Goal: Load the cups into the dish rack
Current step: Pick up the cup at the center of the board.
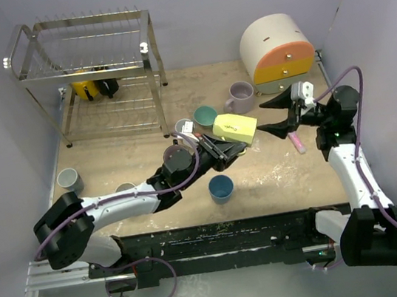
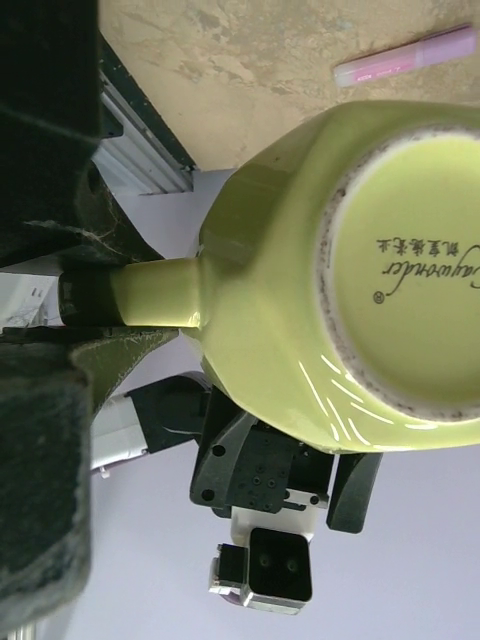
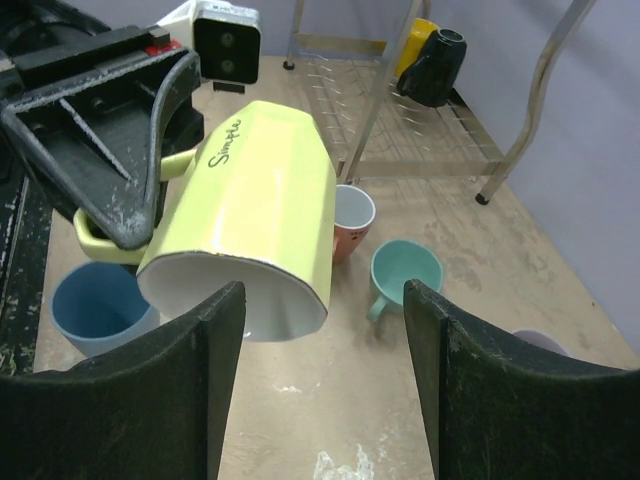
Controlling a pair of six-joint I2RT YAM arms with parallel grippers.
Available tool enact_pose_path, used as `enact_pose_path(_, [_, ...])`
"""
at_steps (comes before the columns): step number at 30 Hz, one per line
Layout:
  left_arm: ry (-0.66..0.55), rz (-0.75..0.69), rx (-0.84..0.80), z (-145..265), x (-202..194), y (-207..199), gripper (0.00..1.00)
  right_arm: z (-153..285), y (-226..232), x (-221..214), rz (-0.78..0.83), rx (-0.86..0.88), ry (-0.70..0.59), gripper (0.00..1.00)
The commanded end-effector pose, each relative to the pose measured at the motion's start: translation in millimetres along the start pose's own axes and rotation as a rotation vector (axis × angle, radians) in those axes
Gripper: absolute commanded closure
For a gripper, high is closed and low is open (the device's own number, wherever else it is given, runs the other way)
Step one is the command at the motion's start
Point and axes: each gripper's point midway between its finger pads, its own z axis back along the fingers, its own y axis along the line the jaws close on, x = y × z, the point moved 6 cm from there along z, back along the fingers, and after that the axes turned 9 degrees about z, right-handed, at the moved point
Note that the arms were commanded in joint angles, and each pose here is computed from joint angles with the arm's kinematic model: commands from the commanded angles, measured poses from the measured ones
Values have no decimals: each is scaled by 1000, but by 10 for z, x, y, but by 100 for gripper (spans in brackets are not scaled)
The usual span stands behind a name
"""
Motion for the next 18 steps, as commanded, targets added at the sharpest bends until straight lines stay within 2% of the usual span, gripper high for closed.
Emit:
enact_pose_path(1, [-22, -72, -269, 228, 36, -636, 100, -5, 13, 90, 79, 70, -1, 33])
enact_pose_path(13, [-99, -282, -271, 502, 248, -487, 100, -2, 12, 64, 88, 76, 0, 32])
enact_pose_path(18, [-119, -453, -291, 626, 294, -460, 100, -3, 3, 50, 87, 73, 3, 32])
